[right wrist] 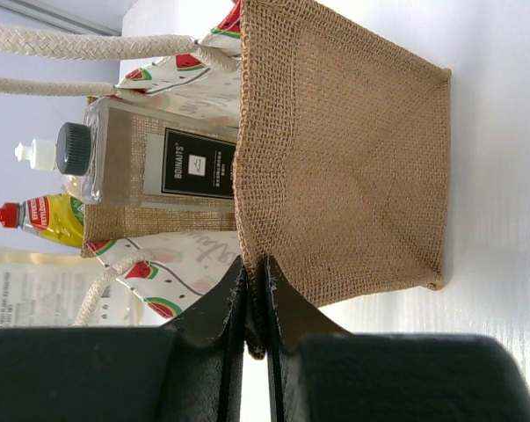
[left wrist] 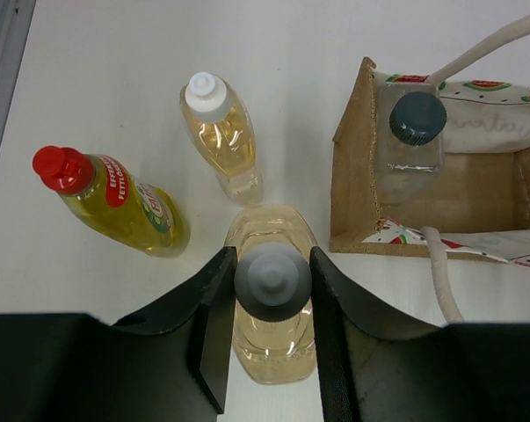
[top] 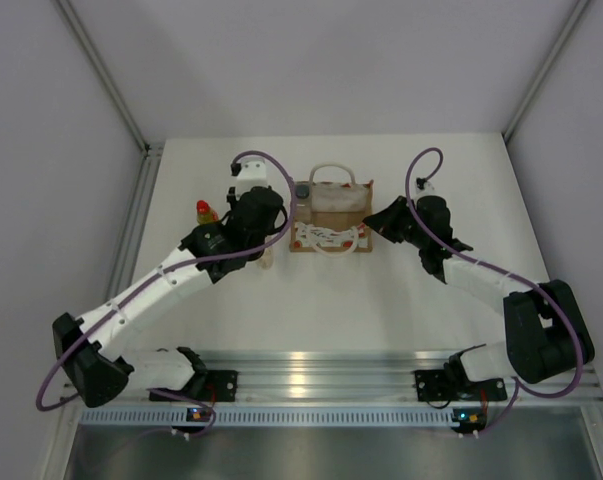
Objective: Take the personal care products out of the canvas bag
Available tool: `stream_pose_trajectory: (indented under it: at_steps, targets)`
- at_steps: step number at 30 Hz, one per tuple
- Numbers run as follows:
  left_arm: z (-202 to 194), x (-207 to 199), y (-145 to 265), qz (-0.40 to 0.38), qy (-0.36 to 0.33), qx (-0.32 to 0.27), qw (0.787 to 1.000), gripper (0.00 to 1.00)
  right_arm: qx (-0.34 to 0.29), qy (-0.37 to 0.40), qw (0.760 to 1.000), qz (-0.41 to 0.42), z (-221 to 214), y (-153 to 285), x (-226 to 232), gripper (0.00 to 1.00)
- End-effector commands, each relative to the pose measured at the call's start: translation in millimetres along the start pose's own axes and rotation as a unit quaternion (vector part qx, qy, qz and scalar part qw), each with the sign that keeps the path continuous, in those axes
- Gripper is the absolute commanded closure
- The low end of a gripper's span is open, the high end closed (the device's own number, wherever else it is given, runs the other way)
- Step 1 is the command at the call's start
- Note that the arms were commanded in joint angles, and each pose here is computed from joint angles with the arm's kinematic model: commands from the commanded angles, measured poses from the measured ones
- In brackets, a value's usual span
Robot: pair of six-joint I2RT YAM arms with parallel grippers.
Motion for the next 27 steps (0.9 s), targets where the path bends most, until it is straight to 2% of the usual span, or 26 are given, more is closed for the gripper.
stream_pose_trajectory:
  at_steps: [1,12,26,27]
  targets:
    - [46,-11,11,-0.045,0.126,-0.096,0.986,1.00,-0.018,0.014,0.999,0.028,13,2,18,1.00]
    - [0,4,-9,-0.031,0.137,-0.097,0.985,1.00,-0.016,0.012,0.999,0.027,10,2,17,1.00]
    - [-40,8,-25,-0.017,0.124,-0.062,0.990,1.00,-0.010,0.012,1.000,0.027,4,-2,16,1.00]
    - [-41,8,-26,-0.018,0.124,-0.061,0.990,0.95,-0.009,0.012,1.000,0.027,3,-2,16,1.00]
Point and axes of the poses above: each gripper's point midway between its finger pads, its own y axis back along the fingers, its own x axis along the line the jaws close on, z = x × y, the point moved 1 cm from there along y, back along the fingers, and after that the axes turned 12 degrees about y, right-handed, at the moved point
